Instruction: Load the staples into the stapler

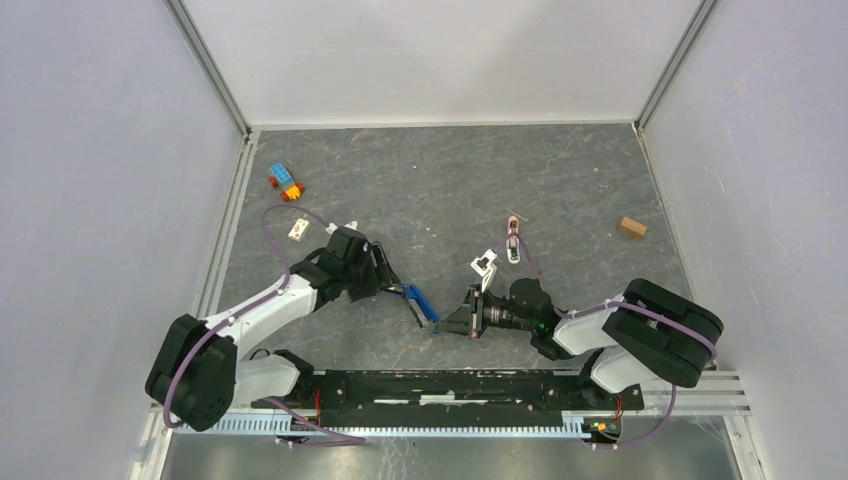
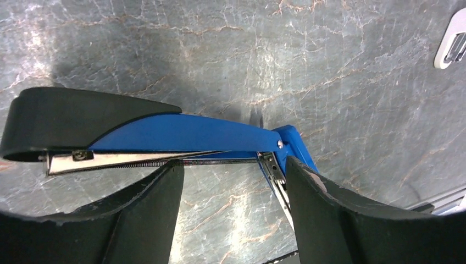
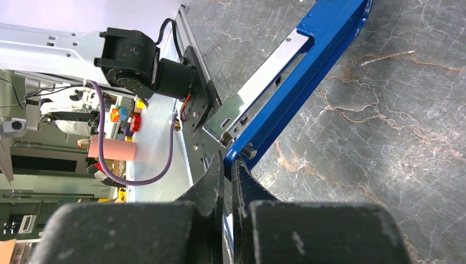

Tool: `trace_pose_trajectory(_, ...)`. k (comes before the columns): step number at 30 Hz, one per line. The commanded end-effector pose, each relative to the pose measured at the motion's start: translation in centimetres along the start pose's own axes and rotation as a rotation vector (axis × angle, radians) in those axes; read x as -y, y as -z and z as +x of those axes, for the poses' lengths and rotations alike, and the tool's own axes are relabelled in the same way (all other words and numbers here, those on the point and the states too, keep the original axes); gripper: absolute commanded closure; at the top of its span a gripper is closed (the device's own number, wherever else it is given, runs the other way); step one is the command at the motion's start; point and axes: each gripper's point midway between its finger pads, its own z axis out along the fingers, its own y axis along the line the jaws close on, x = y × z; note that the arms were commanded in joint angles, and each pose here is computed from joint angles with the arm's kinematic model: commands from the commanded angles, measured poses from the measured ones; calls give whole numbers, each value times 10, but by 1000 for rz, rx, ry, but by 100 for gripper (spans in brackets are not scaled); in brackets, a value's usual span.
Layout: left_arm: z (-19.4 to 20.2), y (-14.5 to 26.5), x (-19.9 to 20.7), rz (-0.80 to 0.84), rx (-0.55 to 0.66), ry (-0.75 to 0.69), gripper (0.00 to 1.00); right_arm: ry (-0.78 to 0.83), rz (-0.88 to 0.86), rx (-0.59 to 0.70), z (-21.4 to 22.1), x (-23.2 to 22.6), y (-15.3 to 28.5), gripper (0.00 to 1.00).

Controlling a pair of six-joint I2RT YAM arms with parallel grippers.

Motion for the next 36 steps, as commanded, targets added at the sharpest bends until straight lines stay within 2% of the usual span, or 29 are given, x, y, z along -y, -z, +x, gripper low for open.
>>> trace_pose_trajectory(1, -13, -11, 9, 23, 48, 71, 26, 113, -140, 108, -27, -37, 2, 100)
trace_pose_trajectory(11, -2, -33, -9, -62, 17, 145, 23, 174, -157, 121, -26, -40, 3, 100)
trace_pose_trajectory(15, -6, -41, -4, -33, 41, 196, 23, 178, -168, 118, -24, -41, 2, 100)
trace_pose_trajectory(27, -28, -56, 30, 45, 40, 239, 32, 190, -153, 101, -6, -29, 13, 100)
trace_pose_trajectory(32, -32, -59, 34, 40, 32, 221, 24, 186, -106, 86, 4, -14, 19, 100)
trace_pose_trajectory(36, -30, -65, 31, 23, 26, 217, 26, 174, -79, 82, 12, -5, 23, 100)
